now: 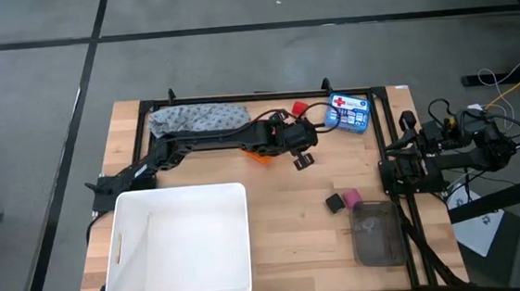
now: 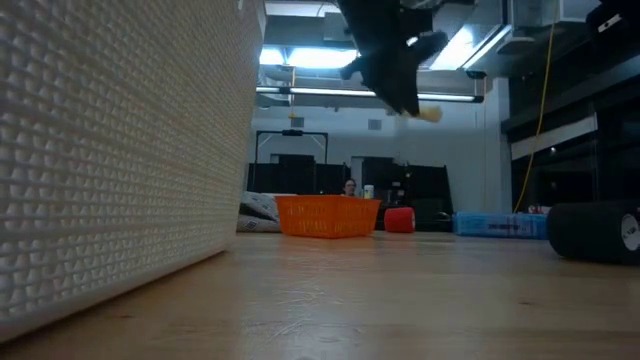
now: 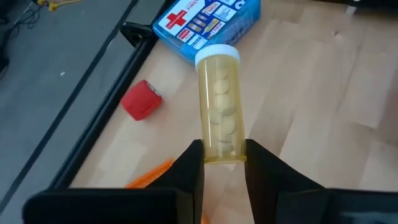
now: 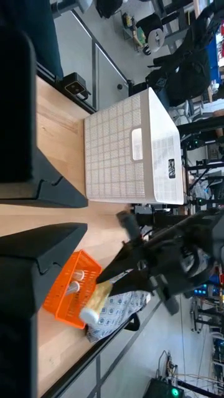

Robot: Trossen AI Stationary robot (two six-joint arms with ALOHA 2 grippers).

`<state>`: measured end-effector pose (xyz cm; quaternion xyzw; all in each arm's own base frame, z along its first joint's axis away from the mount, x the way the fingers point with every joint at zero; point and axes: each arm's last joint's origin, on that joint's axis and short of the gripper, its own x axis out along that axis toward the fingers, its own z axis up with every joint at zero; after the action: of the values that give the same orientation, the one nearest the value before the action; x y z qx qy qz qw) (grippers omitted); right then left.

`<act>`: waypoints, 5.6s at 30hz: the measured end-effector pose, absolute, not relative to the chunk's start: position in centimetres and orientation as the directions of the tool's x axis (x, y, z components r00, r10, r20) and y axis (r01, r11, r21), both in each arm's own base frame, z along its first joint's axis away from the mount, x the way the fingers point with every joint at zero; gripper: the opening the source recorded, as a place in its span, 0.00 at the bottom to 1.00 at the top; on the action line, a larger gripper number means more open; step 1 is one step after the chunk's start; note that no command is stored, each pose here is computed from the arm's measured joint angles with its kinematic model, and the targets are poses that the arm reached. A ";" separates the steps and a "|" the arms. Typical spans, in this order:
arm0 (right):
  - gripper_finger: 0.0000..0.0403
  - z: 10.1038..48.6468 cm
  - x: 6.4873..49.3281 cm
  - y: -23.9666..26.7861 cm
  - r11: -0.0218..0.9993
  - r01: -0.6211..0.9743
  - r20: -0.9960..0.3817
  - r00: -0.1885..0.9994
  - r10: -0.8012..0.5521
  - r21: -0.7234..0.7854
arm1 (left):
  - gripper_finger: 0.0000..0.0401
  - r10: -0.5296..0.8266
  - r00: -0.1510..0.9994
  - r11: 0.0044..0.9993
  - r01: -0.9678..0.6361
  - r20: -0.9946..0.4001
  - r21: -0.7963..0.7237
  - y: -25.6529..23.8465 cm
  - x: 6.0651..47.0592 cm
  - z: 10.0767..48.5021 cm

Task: Pick & place medical supplies in basket/bin
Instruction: Put the yellow pill bottle into the orange bin, then put the red bandage into the transparent black bin

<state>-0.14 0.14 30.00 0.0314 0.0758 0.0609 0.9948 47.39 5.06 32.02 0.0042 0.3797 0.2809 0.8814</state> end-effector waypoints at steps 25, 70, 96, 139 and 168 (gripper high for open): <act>0.13 30.0 -0.1 0.1 0.991 -0.116 -0.148 0.981 0.125 0.072 | 0.20 0.495 0.088 0.771 -0.504 -0.864 0.390 6.9 43.3 28.7; 0.13 30.0 -0.1 0.1 0.990 -0.116 -0.147 0.981 0.126 0.075 | 0.55 0.541 0.694 0.840 -0.423 -0.475 0.339 -1.0 44.8 38.7; 0.13 30.4 -0.1 0.2 0.988 -0.134 -0.102 0.985 0.141 0.075 | 0.55 0.163 0.879 0.983 -0.108 -0.448 0.147 -13.3 43.4 39.5; 0.13 30.1 -0.1 0.2 0.990 -0.142 -0.139 0.980 0.144 0.021 | 0.56 -0.115 0.982 0.989 0.127 0.148 -0.078 -0.8 11.4 28.4; 0.13 29.3 14.0 -1.4 0.789 0.565 -0.309 0.726 -0.615 -0.242 | 0.55 0.216 0.962 0.963 -0.238 0.170 0.125 0.2 10.2 24.8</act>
<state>13.95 -1.35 29.27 -0.0656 0.1891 -0.3183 0.9266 10.18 0.20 24.78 0.0725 -0.0775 0.1150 0.9877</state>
